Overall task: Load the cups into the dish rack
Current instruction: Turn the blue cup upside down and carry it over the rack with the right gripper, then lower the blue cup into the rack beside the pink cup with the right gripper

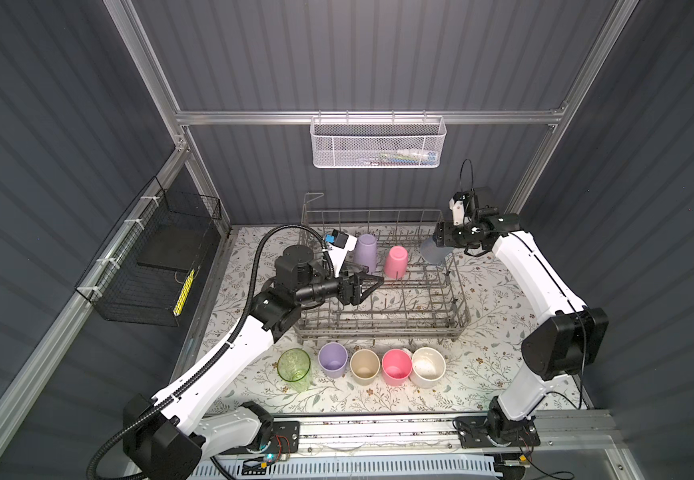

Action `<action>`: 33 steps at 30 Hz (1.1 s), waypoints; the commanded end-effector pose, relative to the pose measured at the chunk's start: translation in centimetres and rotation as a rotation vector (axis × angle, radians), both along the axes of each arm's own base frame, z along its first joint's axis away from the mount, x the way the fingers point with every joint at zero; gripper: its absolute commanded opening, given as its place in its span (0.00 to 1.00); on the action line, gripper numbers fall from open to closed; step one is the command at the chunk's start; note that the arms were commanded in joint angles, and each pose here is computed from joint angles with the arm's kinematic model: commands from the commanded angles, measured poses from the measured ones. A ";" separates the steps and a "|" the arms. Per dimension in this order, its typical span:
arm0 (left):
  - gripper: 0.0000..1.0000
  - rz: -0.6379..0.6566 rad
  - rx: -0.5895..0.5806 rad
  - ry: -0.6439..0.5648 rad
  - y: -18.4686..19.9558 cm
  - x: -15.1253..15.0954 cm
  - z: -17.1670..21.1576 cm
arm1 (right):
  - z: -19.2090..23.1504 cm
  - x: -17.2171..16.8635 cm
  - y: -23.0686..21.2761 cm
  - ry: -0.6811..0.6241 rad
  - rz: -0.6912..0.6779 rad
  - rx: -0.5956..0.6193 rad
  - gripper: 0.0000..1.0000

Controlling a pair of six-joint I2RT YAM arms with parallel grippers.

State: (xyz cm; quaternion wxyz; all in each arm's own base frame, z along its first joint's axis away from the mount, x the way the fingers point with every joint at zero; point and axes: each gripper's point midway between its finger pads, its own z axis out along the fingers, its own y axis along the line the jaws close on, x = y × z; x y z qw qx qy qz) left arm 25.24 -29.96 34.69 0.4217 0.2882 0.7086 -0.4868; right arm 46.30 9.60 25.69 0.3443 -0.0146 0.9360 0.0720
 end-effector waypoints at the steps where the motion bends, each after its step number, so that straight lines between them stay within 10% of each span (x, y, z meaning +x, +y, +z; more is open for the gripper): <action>1: 0.74 -0.026 -0.014 -0.043 -0.3 0.1 1.0 | 0.5 0.9 0.2 -0.013 0.002 -0.015 0.14; 33: 0.73 -0.069 -0.022 0.010 -1.5 0.7 -0.6 | -7.4 3.8 2.2 0.141 0.033 -0.073 0.15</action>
